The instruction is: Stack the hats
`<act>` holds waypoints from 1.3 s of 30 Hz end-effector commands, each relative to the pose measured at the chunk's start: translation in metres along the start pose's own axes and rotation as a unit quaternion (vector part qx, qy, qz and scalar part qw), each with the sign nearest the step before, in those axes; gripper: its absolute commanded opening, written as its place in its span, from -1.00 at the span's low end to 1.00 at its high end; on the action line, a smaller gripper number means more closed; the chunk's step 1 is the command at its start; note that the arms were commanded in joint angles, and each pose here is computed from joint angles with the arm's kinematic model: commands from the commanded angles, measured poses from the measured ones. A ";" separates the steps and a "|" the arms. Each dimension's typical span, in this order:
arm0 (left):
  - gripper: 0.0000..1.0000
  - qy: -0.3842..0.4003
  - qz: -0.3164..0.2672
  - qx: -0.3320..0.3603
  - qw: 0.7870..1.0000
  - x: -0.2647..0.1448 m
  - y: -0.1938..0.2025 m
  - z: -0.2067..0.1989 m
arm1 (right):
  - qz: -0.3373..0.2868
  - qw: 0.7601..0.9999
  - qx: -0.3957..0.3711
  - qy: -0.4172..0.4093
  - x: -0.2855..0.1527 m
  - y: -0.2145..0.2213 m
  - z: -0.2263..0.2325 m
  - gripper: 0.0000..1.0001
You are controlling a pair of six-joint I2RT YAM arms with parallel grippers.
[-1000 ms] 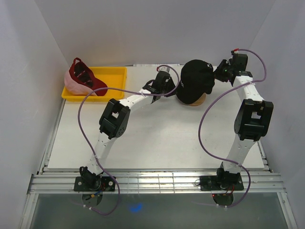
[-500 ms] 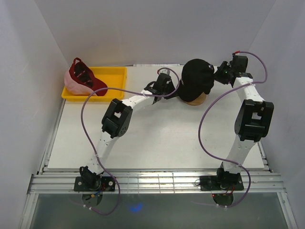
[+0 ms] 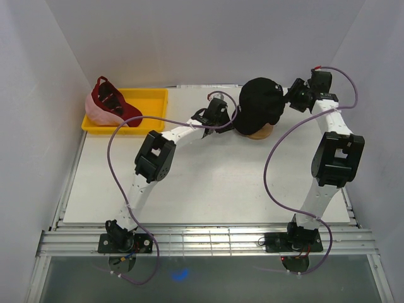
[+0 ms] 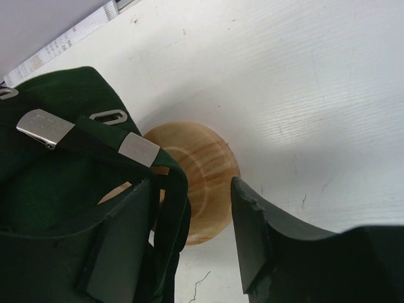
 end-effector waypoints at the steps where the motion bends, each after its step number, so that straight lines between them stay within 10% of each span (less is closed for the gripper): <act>1: -1.00 0.022 -0.060 -0.003 0.998 -0.048 -0.038 -0.050 | -0.024 1.000 -0.015 -0.001 -0.022 -0.035 0.008 0.17; 30: -1.00 -0.022 -0.134 0.034 0.990 -0.179 -0.081 -0.064 | -0.076 0.995 0.023 -0.057 -0.094 -0.083 0.045 0.86; 39: -0.70 -0.061 -0.191 0.024 0.979 -0.257 -0.147 -0.039 | -0.076 0.994 0.040 -0.070 -0.115 -0.079 0.050 0.96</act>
Point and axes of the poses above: each gripper's point midway between its finger pads, its own x axis out along the fingers, its own z axis along the line the jaws close on, y = z × x, the point moved 1 cm from there along -x, back along the fingers, and after that the axes turned 14 degrees about -x, right-handed, at the moved point
